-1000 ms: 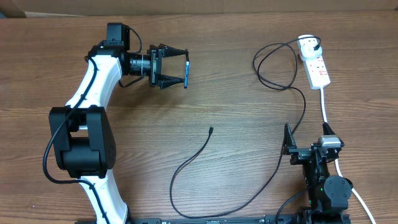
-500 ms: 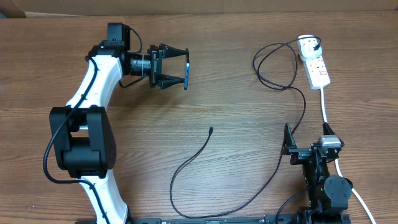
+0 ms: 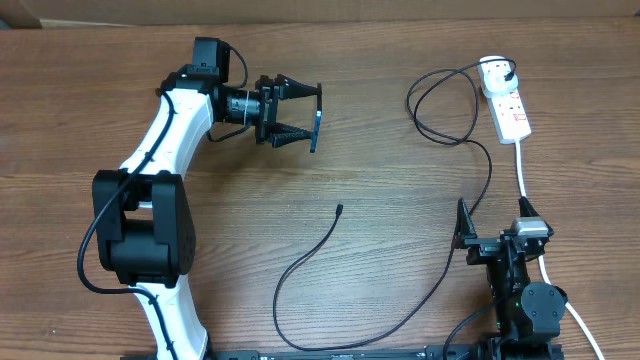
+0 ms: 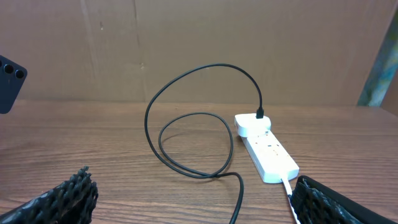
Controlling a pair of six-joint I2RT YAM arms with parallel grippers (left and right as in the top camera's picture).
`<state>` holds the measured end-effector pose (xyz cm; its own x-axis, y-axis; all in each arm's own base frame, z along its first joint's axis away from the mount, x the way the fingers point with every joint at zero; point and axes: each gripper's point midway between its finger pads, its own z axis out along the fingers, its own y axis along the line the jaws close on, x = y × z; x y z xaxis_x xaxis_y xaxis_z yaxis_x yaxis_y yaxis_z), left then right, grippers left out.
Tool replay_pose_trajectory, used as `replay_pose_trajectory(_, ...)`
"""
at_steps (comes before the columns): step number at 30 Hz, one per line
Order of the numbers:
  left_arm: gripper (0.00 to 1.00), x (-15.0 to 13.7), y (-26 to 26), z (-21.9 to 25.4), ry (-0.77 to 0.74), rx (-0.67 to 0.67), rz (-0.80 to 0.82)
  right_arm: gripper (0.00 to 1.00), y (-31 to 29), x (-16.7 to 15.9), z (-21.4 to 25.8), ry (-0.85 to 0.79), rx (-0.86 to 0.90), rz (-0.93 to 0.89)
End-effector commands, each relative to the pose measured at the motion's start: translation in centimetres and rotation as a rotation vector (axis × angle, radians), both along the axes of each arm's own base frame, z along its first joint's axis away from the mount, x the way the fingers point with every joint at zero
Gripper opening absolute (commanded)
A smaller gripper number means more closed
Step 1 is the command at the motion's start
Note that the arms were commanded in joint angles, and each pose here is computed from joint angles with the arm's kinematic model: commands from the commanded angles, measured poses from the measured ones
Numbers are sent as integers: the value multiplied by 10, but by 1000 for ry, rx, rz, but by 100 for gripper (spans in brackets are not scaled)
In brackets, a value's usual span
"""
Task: Plug charger to phone and switch on socket
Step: 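Hold the phone upright in the left gripper above the table, then raise the right arm and move its gripper toward the held phone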
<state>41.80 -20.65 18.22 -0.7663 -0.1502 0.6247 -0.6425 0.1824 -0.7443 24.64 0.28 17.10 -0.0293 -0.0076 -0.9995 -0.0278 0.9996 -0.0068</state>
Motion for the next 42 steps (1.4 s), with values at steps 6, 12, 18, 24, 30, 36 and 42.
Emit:
replay_pose_trajectory(6,66,-2,0,31,-87,-42,-17,100,6,0,1,-14,0,37)
replay_pose_trajectory(12,66,-2,-1,31,-88,-41,-18,100,118,-52,6,102,324,761)
replay_pose_trajectory(18,66,-2,0,31,-88,-41,-18,100,140,-86,51,114,558,995)
replay_pose_trajectory(24,67,-2,-1,31,-88,-41,-18,100,125,-126,159,-393,449,1030)
replay_pose_trajectory(30,66,-2,0,31,-88,-42,-18,100,115,-136,239,-499,282,872)
replay_pose_trajectory(36,67,-2,-1,31,-87,-42,-18,100,85,-107,285,-227,237,538)
replay_pose_trajectory(42,66,-2,-1,31,-74,-41,-15,100,58,-76,265,210,307,304)
